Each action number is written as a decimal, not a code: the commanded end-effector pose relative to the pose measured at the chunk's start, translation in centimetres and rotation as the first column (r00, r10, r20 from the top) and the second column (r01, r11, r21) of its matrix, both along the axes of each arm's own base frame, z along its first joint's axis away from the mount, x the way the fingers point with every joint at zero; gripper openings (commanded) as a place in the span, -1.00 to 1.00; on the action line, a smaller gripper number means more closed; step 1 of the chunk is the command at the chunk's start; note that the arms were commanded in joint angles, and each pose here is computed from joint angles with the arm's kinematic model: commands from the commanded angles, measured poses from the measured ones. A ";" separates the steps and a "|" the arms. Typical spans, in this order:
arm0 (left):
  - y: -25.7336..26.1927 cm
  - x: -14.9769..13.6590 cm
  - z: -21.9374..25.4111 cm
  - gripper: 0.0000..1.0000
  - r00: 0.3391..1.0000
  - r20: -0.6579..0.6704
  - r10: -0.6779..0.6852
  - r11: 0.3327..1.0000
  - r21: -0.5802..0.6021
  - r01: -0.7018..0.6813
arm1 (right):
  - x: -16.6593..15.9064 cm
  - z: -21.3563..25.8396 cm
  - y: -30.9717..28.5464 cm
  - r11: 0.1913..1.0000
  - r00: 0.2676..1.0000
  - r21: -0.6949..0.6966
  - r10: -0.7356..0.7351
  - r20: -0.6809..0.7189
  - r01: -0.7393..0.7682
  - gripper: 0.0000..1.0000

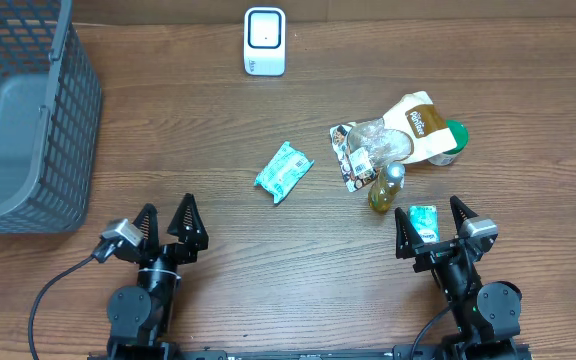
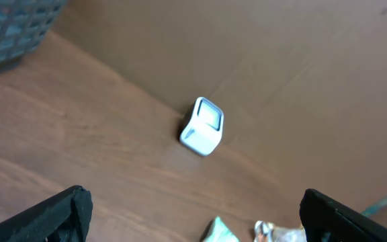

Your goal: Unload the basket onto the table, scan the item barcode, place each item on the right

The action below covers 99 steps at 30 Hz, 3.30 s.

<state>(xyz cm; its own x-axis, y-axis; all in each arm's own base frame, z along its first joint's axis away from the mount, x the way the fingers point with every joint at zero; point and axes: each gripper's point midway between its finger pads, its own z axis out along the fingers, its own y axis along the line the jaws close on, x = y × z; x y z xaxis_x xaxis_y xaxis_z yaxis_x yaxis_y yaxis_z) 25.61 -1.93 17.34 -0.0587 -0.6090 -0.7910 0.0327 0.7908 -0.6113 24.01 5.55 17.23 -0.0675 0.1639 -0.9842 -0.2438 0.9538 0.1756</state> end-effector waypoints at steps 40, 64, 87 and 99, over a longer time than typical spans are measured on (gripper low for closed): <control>-0.9 -1.2 -1.6 0.98 0.994 -0.009 -0.108 0.775 0.625 0.090 | 0.0 -0.2 -0.2 1.000 1.000 -0.003 -0.012 0.005 0.012 1.00; -0.9 -1.2 -1.6 0.99 0.994 -0.011 -0.108 0.775 0.625 0.091 | 0.0 -0.2 -0.2 1.000 1.000 -0.003 -0.012 0.006 0.012 1.00; -0.9 -1.2 -1.6 0.99 0.994 -0.011 -0.108 0.775 0.625 0.091 | 0.0 -0.2 -0.2 1.000 1.000 -0.003 -0.012 0.005 0.012 1.00; -0.9 -1.2 -1.6 0.99 0.994 -0.011 -0.108 0.775 0.625 0.091 | 0.0 -0.2 -0.2 1.000 1.000 -0.003 -0.012 0.005 0.012 1.00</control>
<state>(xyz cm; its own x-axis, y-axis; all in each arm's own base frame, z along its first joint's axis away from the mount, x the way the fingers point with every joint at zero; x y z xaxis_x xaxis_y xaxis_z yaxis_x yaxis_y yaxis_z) 24.50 -2.64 15.70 -0.0770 0.0080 -0.9970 0.1286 0.9917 -0.0020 24.01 5.56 17.24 -0.0671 0.1636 -0.9842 -0.2443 0.9538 0.1752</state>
